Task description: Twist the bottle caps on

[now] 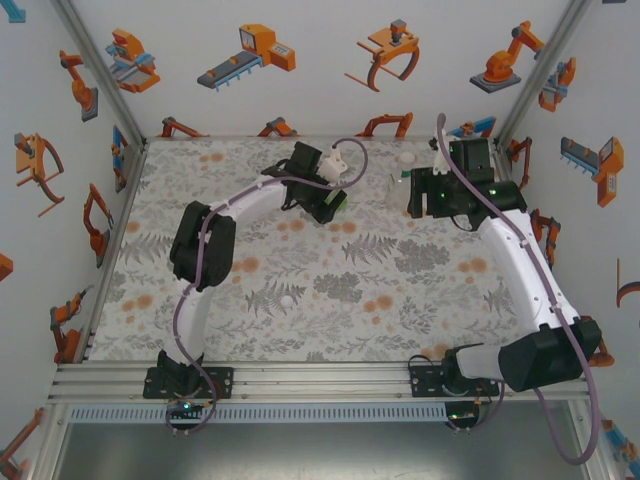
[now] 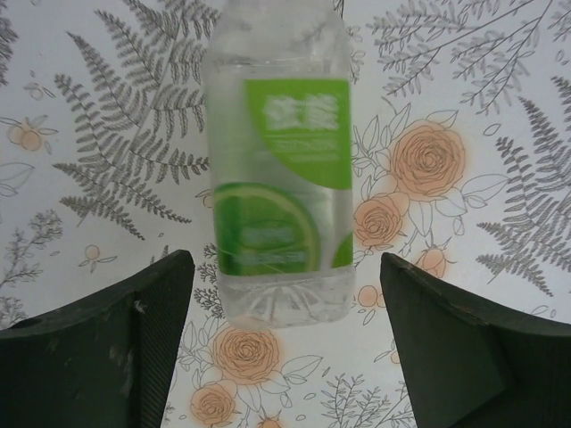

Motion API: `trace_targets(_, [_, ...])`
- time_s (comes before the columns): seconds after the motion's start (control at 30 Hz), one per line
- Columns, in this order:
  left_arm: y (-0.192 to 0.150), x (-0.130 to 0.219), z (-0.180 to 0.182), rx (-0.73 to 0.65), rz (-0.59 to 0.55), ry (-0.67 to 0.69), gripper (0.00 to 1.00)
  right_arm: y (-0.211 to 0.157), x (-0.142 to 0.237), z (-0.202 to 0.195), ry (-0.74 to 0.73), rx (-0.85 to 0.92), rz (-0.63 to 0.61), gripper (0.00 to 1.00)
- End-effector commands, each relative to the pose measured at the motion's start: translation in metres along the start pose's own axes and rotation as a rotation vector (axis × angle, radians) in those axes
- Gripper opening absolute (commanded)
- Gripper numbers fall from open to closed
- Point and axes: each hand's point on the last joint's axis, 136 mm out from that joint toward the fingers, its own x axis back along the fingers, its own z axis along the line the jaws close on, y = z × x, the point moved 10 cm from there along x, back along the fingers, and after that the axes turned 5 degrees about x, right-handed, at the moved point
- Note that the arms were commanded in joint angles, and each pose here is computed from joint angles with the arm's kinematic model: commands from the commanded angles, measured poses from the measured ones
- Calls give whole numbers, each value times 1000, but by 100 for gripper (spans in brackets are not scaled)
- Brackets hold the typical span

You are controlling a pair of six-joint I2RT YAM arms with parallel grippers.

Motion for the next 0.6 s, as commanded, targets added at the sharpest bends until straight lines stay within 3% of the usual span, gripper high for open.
trace_targets(0.0, [4,0,2,-21,-8,9,78,-6,7,2,18,-10,4,65])
trace_targets(0.37, [16,-25,10,86,1,19,81,-5,7,3,32,-14,4,65])
trace_targets(0.57, [15,-31,13,175,54,48,77,-4,4,4,41,-15,13,65])
